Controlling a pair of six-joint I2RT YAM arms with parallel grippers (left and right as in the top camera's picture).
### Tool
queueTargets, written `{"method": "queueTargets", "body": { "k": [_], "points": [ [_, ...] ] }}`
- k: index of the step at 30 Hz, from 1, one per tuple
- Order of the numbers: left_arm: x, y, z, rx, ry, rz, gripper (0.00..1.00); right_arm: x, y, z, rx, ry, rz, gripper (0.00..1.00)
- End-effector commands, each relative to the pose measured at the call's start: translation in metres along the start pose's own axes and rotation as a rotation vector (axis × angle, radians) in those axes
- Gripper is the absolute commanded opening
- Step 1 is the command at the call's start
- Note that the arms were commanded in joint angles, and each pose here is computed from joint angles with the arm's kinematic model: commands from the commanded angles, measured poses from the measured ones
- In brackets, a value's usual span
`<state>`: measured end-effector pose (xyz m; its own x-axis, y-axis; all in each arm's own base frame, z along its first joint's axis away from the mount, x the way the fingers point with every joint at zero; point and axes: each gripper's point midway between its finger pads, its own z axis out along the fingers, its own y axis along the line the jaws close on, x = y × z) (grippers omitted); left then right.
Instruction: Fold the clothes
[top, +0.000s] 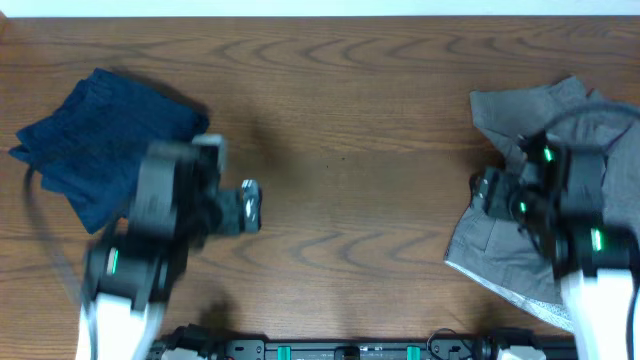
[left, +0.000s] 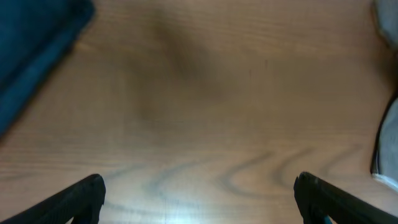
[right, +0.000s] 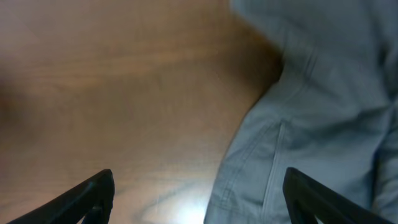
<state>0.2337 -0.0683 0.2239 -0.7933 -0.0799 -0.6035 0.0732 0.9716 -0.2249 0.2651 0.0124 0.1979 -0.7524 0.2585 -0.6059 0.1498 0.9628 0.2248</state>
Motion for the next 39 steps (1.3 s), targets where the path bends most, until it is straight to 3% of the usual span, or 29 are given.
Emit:
{"method": "queueTargets", "body": {
  "k": [1,5,9,16,25,30,39],
  "points": [
    [0.016,0.026,-0.007,-0.093,-0.142,-0.063,0.98,0.007,-0.009,-0.021,0.034,-0.159,-0.011,0.99],
    [0.022,0.027,-0.015,-0.045,-0.292,-0.062,0.98,0.01,-0.009,-0.042,-0.008,-0.33,-0.015,0.99],
    [0.042,0.032,-0.022,-0.05,-0.28,-0.062,0.98,0.023,-0.012,-0.053,-0.023,-0.369,-0.017,0.99],
    [0.067,0.039,-0.018,-0.08,-0.183,-0.062,0.98,0.057,-0.022,-0.046,0.015,-0.241,-0.014,0.99],
    [0.074,0.041,-0.017,-0.089,-0.155,-0.063,0.98,0.1,-0.037,-0.04,0.077,-0.064,-0.011,0.99],
    [0.074,0.041,-0.017,-0.089,-0.155,-0.062,0.98,0.102,-0.033,-0.04,0.05,-0.054,-0.005,0.99],
    [0.074,0.041,-0.017,-0.089,-0.155,-0.063,0.98,0.077,-0.014,-0.045,-0.068,-0.31,-0.158,0.99]
  ]
}}
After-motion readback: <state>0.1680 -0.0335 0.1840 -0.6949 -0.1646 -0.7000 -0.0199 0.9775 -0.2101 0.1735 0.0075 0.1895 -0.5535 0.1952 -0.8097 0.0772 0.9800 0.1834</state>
